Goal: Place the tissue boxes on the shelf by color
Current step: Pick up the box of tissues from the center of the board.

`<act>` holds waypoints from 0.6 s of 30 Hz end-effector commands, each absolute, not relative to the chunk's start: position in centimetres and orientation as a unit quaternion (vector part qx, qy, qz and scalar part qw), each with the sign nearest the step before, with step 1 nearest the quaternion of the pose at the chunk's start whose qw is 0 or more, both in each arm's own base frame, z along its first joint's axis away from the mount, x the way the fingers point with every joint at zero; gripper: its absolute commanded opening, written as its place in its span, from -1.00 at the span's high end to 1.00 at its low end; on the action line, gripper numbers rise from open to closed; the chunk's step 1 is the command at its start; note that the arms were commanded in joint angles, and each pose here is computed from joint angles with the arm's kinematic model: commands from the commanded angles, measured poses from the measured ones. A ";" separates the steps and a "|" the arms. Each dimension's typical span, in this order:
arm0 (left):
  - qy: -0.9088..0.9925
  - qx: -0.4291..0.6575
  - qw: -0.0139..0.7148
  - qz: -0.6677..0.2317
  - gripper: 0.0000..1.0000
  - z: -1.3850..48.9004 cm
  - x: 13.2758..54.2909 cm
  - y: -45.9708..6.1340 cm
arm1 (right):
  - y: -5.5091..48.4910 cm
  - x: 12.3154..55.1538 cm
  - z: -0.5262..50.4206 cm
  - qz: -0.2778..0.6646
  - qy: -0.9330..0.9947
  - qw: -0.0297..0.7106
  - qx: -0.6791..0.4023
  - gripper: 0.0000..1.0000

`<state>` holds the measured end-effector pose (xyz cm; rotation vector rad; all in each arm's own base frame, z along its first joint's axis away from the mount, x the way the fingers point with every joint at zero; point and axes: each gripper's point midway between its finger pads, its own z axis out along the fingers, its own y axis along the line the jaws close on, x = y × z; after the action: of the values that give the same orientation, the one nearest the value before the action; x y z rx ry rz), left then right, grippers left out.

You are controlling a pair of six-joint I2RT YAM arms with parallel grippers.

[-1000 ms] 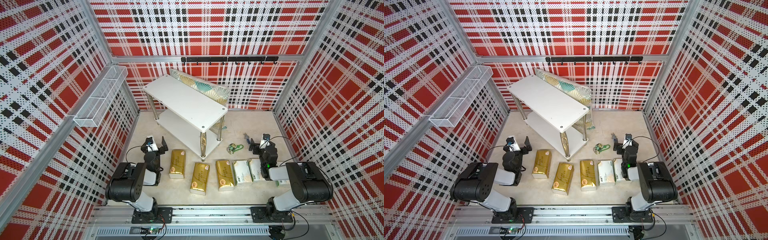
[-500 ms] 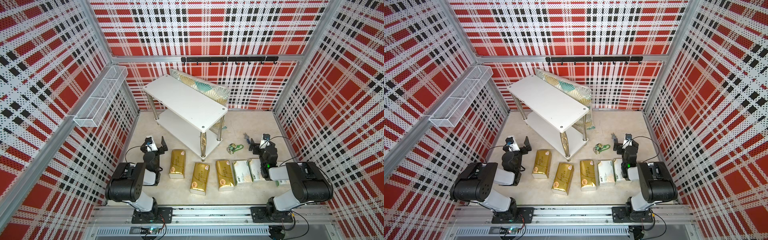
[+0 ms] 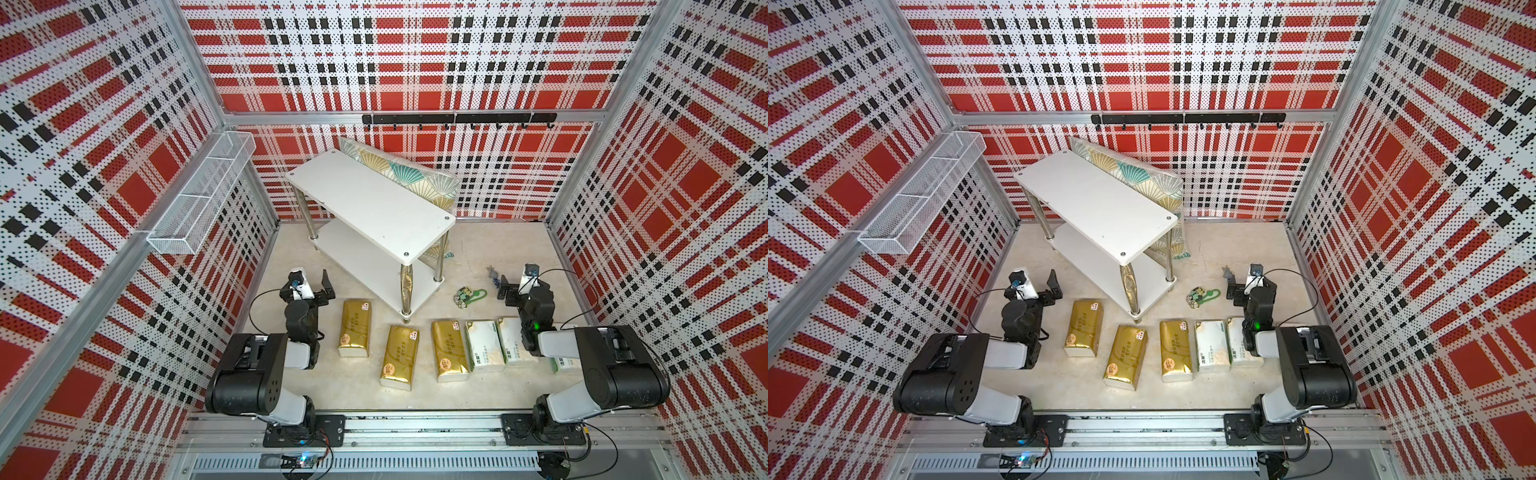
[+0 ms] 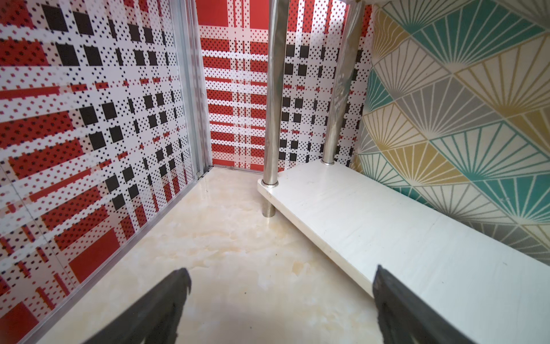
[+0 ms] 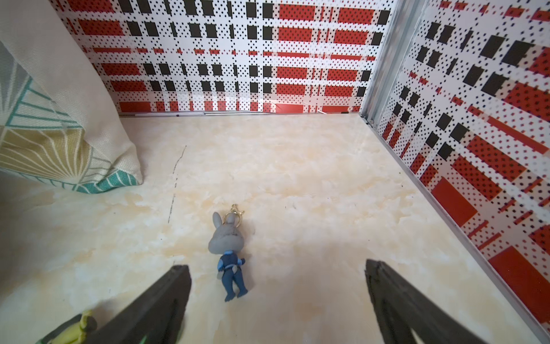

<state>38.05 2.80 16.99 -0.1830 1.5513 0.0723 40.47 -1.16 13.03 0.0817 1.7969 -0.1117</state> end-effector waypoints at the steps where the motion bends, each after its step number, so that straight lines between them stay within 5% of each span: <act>1: 0.713 -0.081 0.695 0.042 -0.99 17.6 39.0 2.8 | -1.1 41.2 13.7 -0.050 0.796 0.602 0.031 -1.00; 10: 0.755 -0.083 0.649 0.047 -0.98 22.2 41.6 1.3 | -1.2 41.5 16.5 -0.044 0.819 0.569 0.056 -1.00; 18: 0.798 -0.143 0.585 0.012 -0.98 22.1 39.9 0.2 | -1.3 40.1 16.9 -0.038 0.838 0.540 0.068 -1.00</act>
<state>41.23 -0.01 24.81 -0.2501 1.7085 0.0276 41.22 -1.28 18.64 0.1422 1.8958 -0.0882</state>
